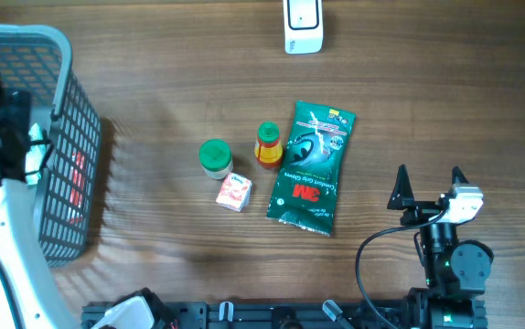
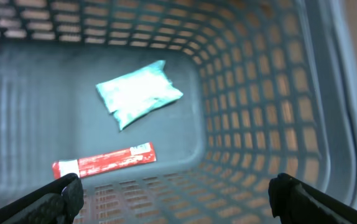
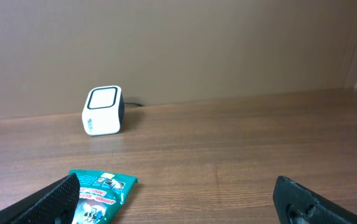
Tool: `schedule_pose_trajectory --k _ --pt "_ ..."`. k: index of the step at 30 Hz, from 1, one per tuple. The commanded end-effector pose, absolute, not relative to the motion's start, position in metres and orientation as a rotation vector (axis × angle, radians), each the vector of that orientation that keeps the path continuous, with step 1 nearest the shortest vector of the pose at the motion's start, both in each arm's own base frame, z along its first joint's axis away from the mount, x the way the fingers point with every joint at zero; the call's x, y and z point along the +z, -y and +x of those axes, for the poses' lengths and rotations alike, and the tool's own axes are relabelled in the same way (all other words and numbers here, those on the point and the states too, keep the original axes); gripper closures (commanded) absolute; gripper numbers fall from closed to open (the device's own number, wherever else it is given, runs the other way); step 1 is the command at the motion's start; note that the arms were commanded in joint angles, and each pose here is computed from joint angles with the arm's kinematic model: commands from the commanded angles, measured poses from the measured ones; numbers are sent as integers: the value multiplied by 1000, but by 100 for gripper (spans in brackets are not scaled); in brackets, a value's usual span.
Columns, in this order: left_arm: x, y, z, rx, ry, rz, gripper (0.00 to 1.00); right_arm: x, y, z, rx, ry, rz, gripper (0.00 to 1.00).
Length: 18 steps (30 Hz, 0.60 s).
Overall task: Scan the item barcode
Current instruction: 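Reach the left gripper into the basket toward the pale green packet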
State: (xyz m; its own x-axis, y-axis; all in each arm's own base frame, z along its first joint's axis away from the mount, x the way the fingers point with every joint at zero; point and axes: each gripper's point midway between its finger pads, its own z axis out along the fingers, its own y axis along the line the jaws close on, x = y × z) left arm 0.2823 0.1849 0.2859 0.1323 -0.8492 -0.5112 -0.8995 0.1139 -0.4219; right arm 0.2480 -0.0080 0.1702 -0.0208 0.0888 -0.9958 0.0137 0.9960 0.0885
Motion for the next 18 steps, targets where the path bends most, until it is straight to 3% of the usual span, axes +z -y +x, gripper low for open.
schedule_pose_trajectory --k 1,18 --pt "277 -197 272 -19 -1609 -1876 0 170 7 248 59 -1591 68 0" --pt "155 -219 290 169 -1880 -2138 0 170 7 248 59 -1591 67 0"
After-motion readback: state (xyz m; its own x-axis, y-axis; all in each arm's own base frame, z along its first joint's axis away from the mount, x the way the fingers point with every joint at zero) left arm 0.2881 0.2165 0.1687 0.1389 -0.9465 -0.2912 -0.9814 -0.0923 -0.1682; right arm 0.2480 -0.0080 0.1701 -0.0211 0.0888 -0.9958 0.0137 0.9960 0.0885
